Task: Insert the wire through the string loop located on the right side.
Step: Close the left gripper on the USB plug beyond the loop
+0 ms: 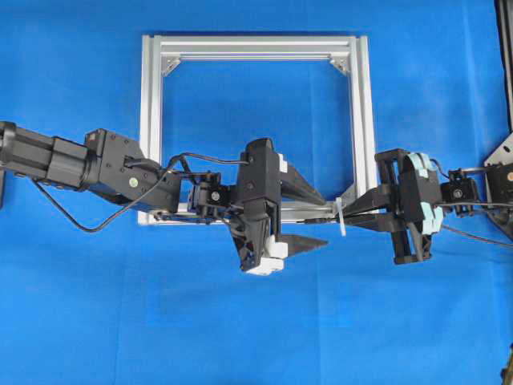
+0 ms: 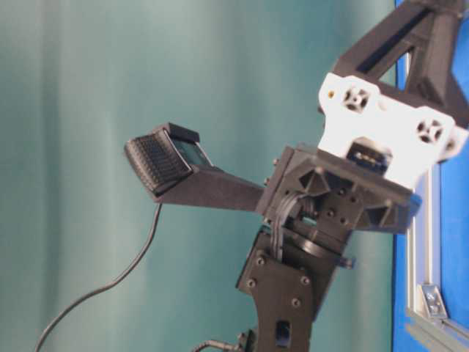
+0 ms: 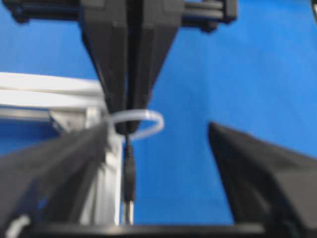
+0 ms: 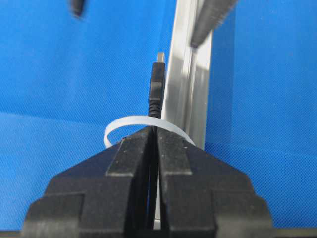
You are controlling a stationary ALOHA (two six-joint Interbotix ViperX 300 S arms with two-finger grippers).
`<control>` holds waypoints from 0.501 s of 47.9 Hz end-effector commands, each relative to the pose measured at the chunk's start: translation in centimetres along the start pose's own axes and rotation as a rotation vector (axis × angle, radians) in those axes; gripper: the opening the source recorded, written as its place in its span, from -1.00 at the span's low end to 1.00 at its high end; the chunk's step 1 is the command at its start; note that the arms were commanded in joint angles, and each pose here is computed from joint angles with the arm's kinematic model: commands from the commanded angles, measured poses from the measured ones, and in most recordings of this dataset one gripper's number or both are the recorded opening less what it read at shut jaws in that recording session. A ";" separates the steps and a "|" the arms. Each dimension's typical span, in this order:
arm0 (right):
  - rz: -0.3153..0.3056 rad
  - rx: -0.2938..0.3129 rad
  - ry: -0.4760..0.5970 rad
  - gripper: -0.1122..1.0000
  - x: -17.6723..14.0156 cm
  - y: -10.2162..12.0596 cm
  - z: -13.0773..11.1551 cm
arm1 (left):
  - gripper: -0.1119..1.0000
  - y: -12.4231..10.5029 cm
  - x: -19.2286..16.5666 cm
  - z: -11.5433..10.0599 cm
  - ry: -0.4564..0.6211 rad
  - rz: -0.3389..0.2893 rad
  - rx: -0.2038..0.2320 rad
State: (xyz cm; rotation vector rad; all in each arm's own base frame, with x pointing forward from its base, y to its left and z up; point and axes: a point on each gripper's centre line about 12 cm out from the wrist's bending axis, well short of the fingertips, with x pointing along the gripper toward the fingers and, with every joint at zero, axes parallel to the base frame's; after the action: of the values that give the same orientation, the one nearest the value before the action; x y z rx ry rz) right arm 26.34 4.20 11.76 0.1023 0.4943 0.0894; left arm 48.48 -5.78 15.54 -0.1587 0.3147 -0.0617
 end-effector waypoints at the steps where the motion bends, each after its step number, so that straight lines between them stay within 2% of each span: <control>1: -0.001 0.003 -0.033 -0.87 0.2 0.0 0.8 | 0.72 -0.3 0.0 1.7 -0.042 -0.008 0.001; 4: -0.001 0.003 -0.034 -0.87 0.2 0.0 0.9 | 0.81 -0.3 -0.1 1.7 -0.042 -0.007 0.001; 14: -0.001 0.003 -0.034 -0.87 0.2 0.0 0.9 | 0.76 0.0 0.2 1.4 -0.031 -0.002 -0.001; 24: -0.001 0.003 -0.034 -0.87 0.2 0.0 0.9 | 0.76 0.4 1.5 -1.3 0.023 0.008 0.002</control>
State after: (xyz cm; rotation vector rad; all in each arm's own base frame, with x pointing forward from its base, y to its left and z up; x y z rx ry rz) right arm 26.39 4.17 11.80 0.1013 0.4926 0.0884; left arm 48.85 -5.75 13.01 -0.1544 0.3679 -0.0555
